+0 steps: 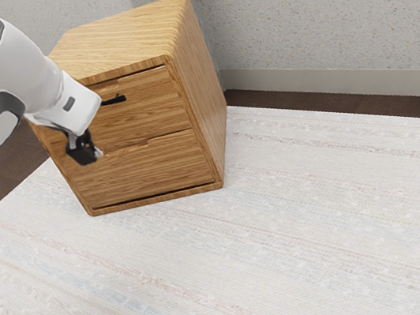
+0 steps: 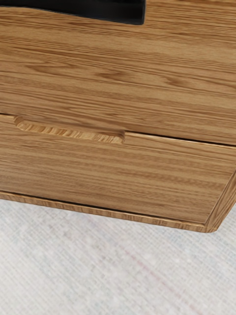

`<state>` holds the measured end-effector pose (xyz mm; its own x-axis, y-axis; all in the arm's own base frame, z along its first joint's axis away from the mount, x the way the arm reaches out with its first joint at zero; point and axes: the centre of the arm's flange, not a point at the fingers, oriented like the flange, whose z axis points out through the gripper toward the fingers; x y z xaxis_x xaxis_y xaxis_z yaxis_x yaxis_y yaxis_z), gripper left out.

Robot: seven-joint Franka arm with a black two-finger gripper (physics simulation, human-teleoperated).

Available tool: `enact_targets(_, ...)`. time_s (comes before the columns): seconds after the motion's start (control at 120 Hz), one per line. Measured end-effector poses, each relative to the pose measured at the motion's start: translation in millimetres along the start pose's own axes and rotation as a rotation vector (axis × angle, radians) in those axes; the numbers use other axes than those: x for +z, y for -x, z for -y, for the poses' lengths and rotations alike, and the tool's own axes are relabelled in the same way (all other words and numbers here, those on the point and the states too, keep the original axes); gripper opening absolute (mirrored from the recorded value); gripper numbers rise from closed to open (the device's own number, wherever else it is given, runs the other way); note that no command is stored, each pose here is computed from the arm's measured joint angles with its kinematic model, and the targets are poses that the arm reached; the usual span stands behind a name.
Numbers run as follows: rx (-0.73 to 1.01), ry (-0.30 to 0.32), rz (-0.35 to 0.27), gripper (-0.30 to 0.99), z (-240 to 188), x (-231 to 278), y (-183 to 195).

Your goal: Pull the drawer handle with one arm to open the drawer

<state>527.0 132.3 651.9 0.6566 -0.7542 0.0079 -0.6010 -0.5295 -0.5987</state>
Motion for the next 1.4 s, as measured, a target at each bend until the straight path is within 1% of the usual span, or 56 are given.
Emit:
enact_targets(0.225, 0.024, -0.004, -0.016, 0.69, 19, 30, -8)
enact_targets(0.425, 0.039, -0.019, -0.026, 0.69, 30, 33, -10)
enact_targets(0.617, 0.047, -0.010, -0.030, 0.69, 36, 46, -10)
enact_targets(1.192, 0.075, 0.016, -0.035, 0.69, 34, 64, -9)
enact_targets(1.342, 0.082, 0.018, -0.028, 0.67, 32, 65, -10)
enact_targets(1.4, 0.079, 0.018, -0.024, 0.63, 33, 65, -7)
